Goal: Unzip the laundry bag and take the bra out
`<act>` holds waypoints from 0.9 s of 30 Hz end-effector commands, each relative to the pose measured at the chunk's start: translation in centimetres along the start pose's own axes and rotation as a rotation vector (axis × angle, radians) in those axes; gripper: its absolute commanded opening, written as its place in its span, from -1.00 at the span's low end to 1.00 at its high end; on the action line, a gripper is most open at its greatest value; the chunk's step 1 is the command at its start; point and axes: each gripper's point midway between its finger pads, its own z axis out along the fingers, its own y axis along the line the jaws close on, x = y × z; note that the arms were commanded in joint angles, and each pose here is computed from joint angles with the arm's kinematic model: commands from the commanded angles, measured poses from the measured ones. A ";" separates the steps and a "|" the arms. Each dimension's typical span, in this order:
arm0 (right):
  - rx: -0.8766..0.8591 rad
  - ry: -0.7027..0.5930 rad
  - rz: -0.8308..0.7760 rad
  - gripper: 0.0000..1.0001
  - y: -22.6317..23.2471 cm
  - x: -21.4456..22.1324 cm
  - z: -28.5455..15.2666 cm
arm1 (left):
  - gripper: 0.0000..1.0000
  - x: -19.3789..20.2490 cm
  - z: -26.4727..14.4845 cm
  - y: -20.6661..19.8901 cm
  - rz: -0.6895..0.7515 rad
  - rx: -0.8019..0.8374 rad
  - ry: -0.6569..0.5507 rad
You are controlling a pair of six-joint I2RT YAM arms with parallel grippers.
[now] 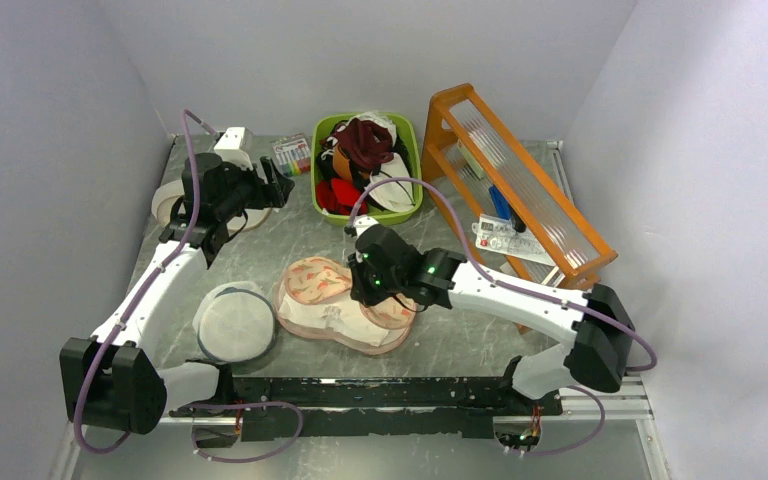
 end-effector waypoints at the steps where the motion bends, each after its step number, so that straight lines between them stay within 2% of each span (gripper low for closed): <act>1: -0.250 0.027 0.112 -1.00 3.6 -0.7 -2.2 | 0.67 -1.3 0.2 -1.4 -0.011 0.070 -0.011; 5: -0.320 0.025 0.186 -1.00 3.9 -1.2 -3.0 | 0.67 -1.3 0.2 -1.3 -0.012 0.071 -0.010; 8: -0.311 0.022 0.240 -1.00 3.3 -1.4 -3.1 | 0.66 -1.3 0.2 -1.3 -0.011 0.068 -0.011; 18: 0.147 -0.023 0.394 -1.00 -5.8 0.0 -2.7 | 0.65 -1.7 -0.1 -1.5 -0.004 0.074 -0.024; 23: 0.283 -0.020 0.424 -1.00 -9.0 1.4 -3.2 | 0.66 -2.0 -0.4 -1.7 0.000 0.076 -0.038; 27: 0.324 -0.028 0.417 -1.00 -9.9 1.7 -4.2 | 0.65 -1.8 -0.3 -1.8 -0.005 0.085 -0.033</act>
